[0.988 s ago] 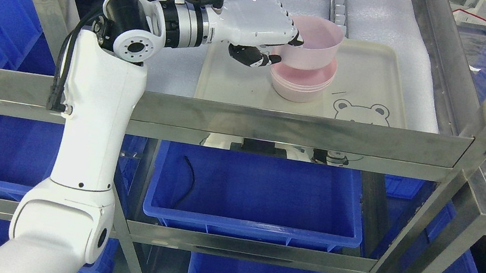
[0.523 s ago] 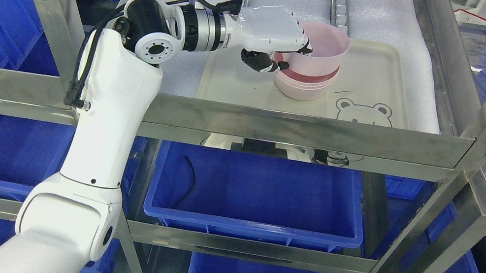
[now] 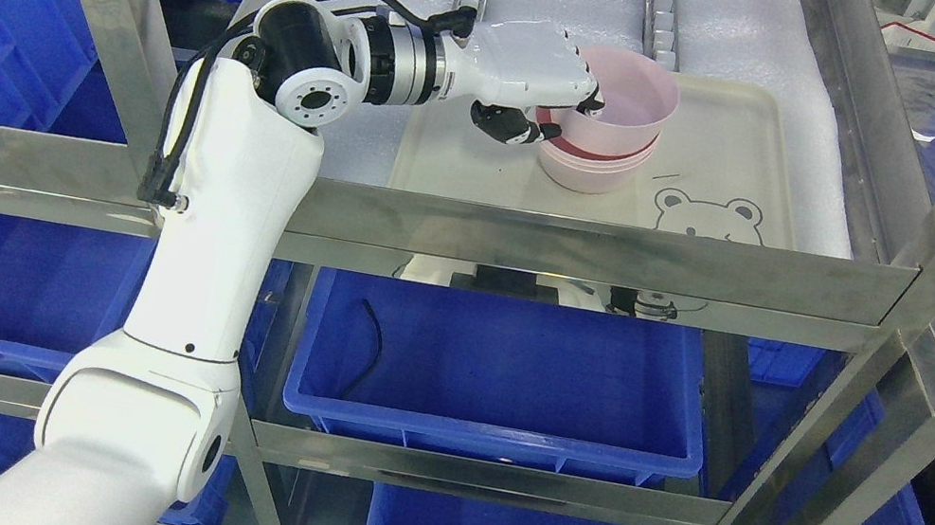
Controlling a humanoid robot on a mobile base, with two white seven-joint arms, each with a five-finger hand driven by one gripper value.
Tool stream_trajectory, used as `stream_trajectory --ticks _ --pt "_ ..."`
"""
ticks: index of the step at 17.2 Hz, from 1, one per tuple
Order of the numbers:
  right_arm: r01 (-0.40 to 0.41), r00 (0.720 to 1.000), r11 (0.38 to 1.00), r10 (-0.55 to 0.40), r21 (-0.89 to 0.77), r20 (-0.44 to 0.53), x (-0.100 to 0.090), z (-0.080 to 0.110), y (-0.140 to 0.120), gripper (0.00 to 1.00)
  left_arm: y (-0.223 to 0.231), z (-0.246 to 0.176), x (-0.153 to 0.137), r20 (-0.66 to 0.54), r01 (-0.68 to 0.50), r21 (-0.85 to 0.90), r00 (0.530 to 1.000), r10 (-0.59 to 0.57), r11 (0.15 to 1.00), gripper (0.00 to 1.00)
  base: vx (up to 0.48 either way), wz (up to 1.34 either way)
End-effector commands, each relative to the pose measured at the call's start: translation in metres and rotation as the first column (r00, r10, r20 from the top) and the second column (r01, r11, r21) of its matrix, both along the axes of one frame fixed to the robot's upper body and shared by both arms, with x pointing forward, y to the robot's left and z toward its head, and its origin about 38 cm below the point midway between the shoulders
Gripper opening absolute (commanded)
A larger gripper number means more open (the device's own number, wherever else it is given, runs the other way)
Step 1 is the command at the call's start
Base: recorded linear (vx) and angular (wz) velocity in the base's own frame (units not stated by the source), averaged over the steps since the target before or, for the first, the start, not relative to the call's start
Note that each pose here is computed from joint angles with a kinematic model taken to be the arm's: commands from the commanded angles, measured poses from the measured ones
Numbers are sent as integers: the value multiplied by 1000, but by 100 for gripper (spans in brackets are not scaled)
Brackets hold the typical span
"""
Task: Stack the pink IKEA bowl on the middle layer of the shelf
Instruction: 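Lower the bowl into the other pink bowl and release the left hand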
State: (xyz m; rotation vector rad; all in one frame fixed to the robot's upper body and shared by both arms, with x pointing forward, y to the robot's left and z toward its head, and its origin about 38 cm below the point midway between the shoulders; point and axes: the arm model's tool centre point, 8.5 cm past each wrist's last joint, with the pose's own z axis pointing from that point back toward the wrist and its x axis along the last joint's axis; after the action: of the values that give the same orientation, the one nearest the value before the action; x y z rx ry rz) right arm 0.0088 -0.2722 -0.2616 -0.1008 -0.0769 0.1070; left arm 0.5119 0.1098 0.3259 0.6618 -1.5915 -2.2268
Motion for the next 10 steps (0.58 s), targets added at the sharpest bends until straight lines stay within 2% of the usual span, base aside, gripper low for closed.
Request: stream_trajectory --ticks 1,2,4,5,6,10 --pt "-1 1000 1000 1 -17 13 3 1 -11 100 6 -3 4 -16 -13 12 1000 13 1000 23 0 0" --pt "-1 1000 1000 2 -17 15 4 1 -11 100 7 -3 4 -16 -14 11 1000 14 1000 35 0 0" --pt "-1 1000 1000 1 -17 13 3 1 -11 100 11 1 4 -13 -20 -15 1000 19 1000 53 0 0" --pt "-1 1000 1000 1 -17 13 3 1 -11 100 12 7 3 -14 6 -79 1000 -7 997 71 0 0" --pt "-1 1000 1000 1 -17 13 3 1 -11 100 11 12 0 -19 40 -133 999 -43 990 78 0 0" --pt "-1 1000 1000 2 -17 15 4 1 -11 100 16 44 -9 7 147 -339 988 -154 929 85 -3 0"
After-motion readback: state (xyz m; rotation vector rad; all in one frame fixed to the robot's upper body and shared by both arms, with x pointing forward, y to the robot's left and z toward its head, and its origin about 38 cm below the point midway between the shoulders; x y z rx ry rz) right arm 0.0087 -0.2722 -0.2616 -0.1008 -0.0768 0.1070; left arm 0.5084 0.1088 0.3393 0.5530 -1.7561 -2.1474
